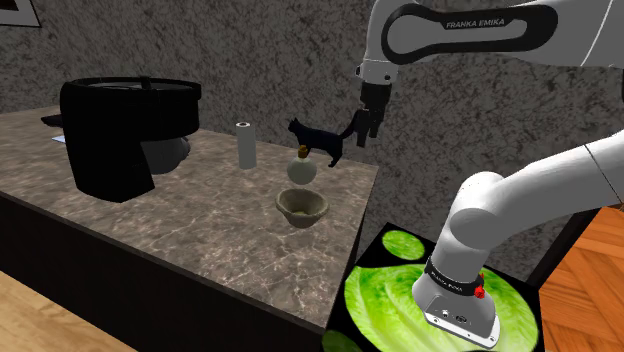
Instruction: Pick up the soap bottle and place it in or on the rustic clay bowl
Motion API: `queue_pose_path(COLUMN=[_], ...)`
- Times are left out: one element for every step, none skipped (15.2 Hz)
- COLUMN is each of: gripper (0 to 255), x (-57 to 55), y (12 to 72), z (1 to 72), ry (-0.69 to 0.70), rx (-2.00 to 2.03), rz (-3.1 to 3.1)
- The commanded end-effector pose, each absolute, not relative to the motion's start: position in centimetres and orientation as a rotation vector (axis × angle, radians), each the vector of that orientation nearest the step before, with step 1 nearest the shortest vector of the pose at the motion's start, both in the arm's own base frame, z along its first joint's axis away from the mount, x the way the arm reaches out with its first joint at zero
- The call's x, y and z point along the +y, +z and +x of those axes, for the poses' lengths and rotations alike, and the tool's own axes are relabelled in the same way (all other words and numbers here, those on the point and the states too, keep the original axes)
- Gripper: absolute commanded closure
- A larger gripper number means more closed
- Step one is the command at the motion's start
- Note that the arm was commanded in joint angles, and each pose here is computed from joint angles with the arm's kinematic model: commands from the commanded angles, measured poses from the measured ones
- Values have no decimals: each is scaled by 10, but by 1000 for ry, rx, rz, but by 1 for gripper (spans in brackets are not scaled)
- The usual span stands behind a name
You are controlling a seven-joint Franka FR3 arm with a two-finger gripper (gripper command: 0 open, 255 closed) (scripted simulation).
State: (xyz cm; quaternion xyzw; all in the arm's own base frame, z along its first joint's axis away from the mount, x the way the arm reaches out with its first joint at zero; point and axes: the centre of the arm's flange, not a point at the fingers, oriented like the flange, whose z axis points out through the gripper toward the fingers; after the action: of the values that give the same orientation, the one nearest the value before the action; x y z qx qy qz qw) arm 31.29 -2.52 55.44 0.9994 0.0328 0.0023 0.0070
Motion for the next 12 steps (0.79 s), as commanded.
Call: queue_pose_path(gripper=[0, 0, 0, 0, 0, 0, 0, 0, 0, 0, 0, 0], x=[-25, -28, -31, -35, -38, -41, -44, -48, -51, -55, -58, -62], y=[554, 549, 544, 539, 534, 530, 525, 520, 515, 510, 505, 500], z=[313, 325, 336, 348, 359, 371, 383, 394, 406, 417, 429, 440], ry=[7, 8, 8, 9, 9, 9, 10, 10, 11, 11, 11, 12], rx=[102, 99, 96, 93, 90, 87, 83, 80, 77, 74, 71, 68], rz=[3126, 3123, 3119, 3116, 3113, 3109, 3106, 3103, 3099, 3096, 3093, 3089])
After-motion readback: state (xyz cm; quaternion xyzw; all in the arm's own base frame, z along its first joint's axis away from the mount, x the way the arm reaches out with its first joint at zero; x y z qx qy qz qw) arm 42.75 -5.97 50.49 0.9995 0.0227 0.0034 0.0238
